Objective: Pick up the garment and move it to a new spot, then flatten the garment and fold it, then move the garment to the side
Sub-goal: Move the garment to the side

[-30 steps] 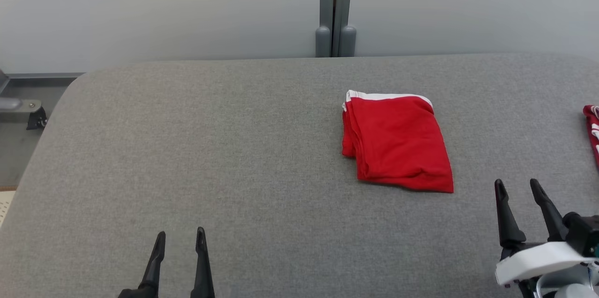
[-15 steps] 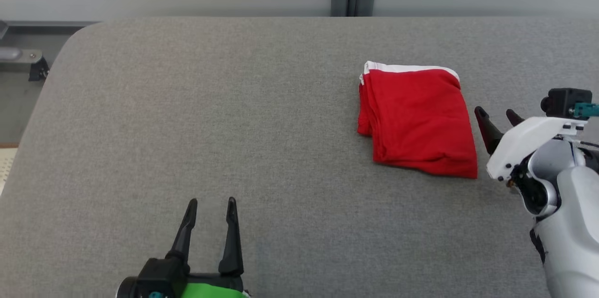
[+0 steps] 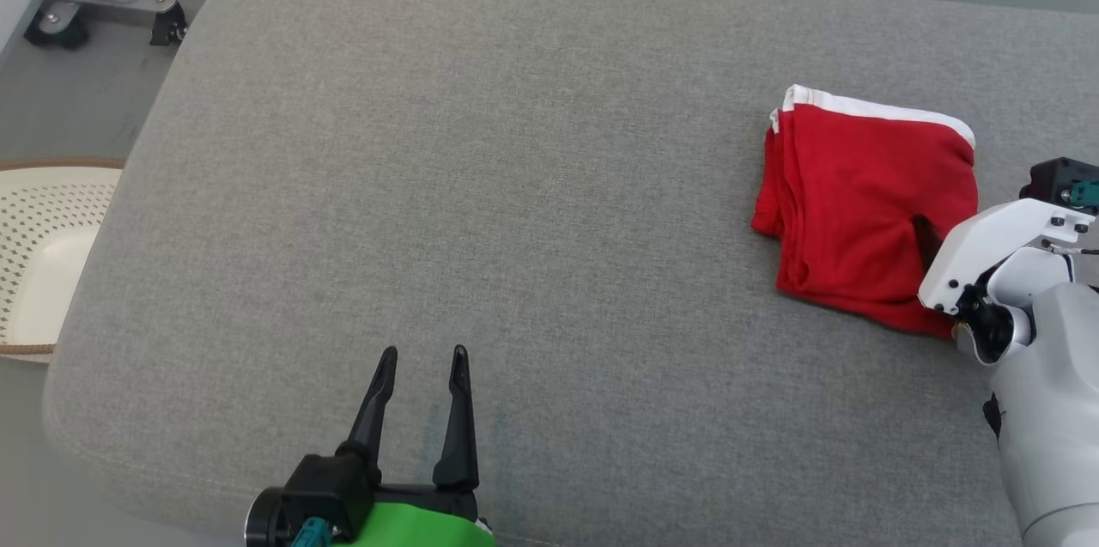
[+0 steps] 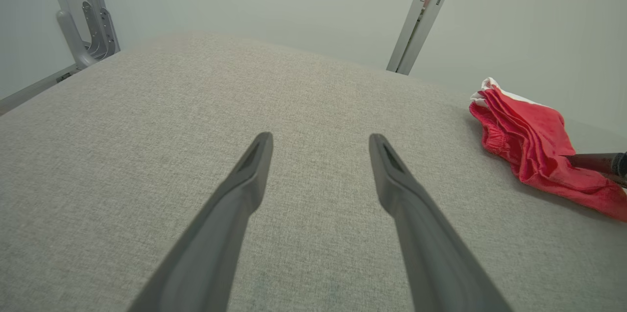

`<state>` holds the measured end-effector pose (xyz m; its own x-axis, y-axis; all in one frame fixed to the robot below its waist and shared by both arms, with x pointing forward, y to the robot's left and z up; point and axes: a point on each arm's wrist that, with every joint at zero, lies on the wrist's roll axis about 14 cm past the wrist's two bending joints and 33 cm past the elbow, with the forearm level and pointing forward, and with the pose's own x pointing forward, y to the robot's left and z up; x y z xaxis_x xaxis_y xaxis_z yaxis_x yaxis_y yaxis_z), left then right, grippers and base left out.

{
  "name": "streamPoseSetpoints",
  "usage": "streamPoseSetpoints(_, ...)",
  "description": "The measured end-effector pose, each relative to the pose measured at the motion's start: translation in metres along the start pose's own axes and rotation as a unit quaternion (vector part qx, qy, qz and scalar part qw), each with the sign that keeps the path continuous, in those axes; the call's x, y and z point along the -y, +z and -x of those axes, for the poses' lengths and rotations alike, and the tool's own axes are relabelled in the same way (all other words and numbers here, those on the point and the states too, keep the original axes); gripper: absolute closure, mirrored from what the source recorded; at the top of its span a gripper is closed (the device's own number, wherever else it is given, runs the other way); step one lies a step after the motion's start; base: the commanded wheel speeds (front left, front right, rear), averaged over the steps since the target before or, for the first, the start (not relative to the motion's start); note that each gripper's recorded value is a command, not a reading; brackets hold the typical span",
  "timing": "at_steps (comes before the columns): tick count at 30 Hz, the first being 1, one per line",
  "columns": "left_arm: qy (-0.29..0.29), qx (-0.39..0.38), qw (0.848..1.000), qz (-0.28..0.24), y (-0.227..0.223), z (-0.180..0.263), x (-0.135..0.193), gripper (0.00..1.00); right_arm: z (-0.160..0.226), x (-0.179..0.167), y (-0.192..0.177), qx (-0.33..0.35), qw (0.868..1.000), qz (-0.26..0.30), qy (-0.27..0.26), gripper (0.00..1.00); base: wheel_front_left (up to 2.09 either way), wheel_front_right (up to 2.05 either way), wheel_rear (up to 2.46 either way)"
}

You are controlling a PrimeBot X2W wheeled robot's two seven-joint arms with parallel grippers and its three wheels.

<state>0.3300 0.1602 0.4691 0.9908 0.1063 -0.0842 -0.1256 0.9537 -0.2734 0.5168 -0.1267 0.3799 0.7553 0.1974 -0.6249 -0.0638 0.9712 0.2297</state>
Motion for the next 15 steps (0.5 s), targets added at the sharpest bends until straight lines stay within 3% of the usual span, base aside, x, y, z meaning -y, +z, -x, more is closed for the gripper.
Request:
streamPoseSetpoints(3, 0.009, -0.003, 1.000, -0.002, -0.002, 0.001, -0.005, 0.00, -0.009, -0.007, -0.002, -0.005, 1.000, -0.004, 0.005, 0.00, 0.00, 0.00, 0.00)
streamPoseSetpoints(4, 0.013, -0.004, 1.000, -0.003, -0.002, 0.001, -0.006, 0.00, -0.012, -0.008, -0.001, -0.002, 1.000, -0.008, 0.006, 0.81, 0.00, 0.00, 0.00)
streamPoseSetpoints(5, 0.016, -0.005, 1.000, -0.002, -0.002, 0.001, -0.007, 0.00, -0.013, -0.008, 0.000, 0.002, 1.000, -0.015, 0.007, 1.00, 0.00, 0.00, 0.00)
streamPoseSetpoints(15, -0.002, -0.006, 1.000, -0.003, -0.004, -0.008, 0.001, 0.00, 0.001, 0.000, 0.011, 0.045, 0.998, -0.038, 0.005, 1.00, 0.00, 0.00, 0.00)
